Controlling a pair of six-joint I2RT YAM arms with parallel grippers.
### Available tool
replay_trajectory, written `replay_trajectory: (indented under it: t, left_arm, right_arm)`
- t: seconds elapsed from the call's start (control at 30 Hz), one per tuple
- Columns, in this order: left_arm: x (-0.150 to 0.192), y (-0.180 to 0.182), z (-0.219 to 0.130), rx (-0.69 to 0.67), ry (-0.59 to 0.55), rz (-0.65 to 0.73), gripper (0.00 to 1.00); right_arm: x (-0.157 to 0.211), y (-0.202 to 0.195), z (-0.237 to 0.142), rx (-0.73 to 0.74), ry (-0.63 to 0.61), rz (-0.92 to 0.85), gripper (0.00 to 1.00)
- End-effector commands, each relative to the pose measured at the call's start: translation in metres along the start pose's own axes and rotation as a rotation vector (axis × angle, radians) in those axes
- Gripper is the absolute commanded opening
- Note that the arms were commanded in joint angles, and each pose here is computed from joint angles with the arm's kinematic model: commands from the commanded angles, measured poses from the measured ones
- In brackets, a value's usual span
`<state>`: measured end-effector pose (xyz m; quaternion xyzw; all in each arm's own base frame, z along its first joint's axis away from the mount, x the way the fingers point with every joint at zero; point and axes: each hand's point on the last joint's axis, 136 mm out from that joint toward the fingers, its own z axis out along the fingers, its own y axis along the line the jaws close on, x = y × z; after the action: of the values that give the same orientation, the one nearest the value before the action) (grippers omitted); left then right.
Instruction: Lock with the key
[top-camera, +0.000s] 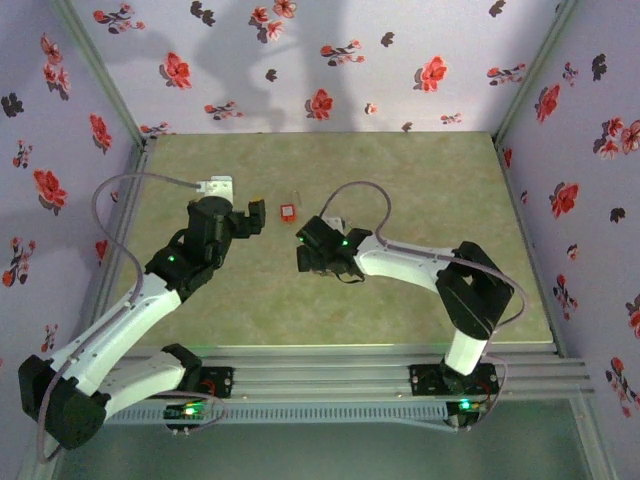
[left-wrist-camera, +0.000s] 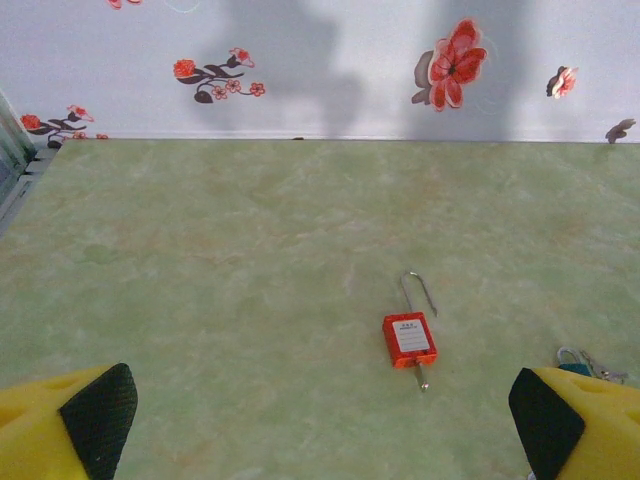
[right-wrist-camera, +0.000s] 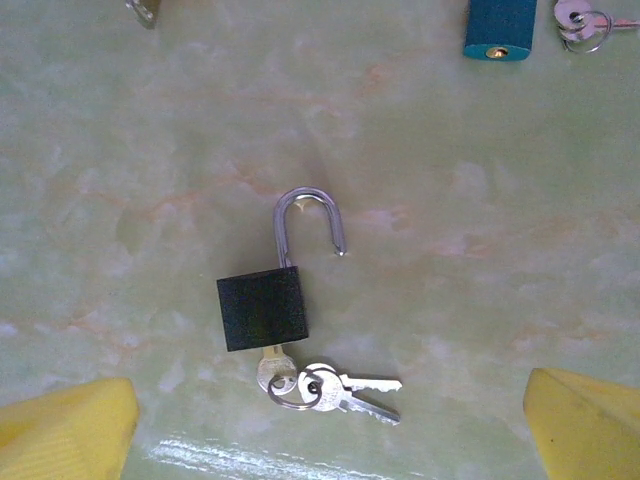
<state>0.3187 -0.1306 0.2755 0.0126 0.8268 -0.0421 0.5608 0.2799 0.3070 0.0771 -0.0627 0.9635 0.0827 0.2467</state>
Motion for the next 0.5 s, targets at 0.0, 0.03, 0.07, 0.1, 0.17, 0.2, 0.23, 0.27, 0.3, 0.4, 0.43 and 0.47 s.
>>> replay_trajectory:
  t: [0.0, 0.03, 0.07, 0.1, 0.17, 0.2, 0.23, 0.27, 0.3, 0.4, 0.43, 0.47]
  left_arm:
    - [-0.010, 0.004, -0.005, -0.015, -0.050, -0.028, 1.00]
    - [-0.010, 0.004, -0.005, -0.015, -0.052, -0.029, 1.00]
    - [-0.010, 0.004, -0.005, -0.016, -0.053, -0.030, 1.00]
    - [-0.010, 0.004, -0.005, -0.016, -0.052, -0.029, 1.00]
    - [-0.010, 0.005, -0.005, -0.018, -0.054, -0.030, 1.00]
    - [-0.009, 0.004, -0.005, -0.018, -0.053, -0.029, 1.00]
    - [-0.010, 0.005, -0.005, -0.018, -0.054, -0.030, 1.00]
    - [-0.009, 0.005, -0.005, -0.019, -0.053, -0.029, 1.00]
    - [-0.010, 0.004, -0.005, -0.018, -0.054, -0.030, 1.00]
    - [-0.009, 0.005, -0.005, -0.018, -0.054, -0.028, 1.00]
    - [-0.009, 0.005, -0.005, -0.019, -0.054, -0.028, 1.00]
    - [-0.009, 0.005, -0.005, -0.018, -0.054, -0.029, 1.00]
  right_arm:
    - [-0.002, -0.003, 0.001, 0.053, -0.001, -0.013, 0.99]
    - [-0.001, -0.004, 0.003, 0.059, 0.003, -0.015, 0.99]
    - [-0.001, -0.003, 0.003, 0.061, 0.006, -0.019, 0.99]
    - [-0.001, -0.004, 0.004, 0.065, 0.011, -0.021, 0.99]
    - [0.000, -0.003, 0.005, 0.071, 0.019, -0.030, 0.99]
    - [0.000, -0.003, 0.006, 0.074, 0.022, -0.031, 0.98]
    - [0.000, -0.002, 0.007, 0.073, 0.023, -0.032, 0.98]
    - [0.001, -0.003, 0.008, 0.076, 0.026, -0.032, 0.97]
    - [0.001, -0.003, 0.009, 0.076, 0.028, -0.034, 0.97]
    - [0.000, -0.004, 0.011, 0.096, 0.033, -0.043, 0.96]
    - [0.000, -0.004, 0.012, 0.100, 0.035, -0.045, 0.95]
    - [0.001, -0.002, 0.013, 0.096, 0.039, -0.050, 0.95]
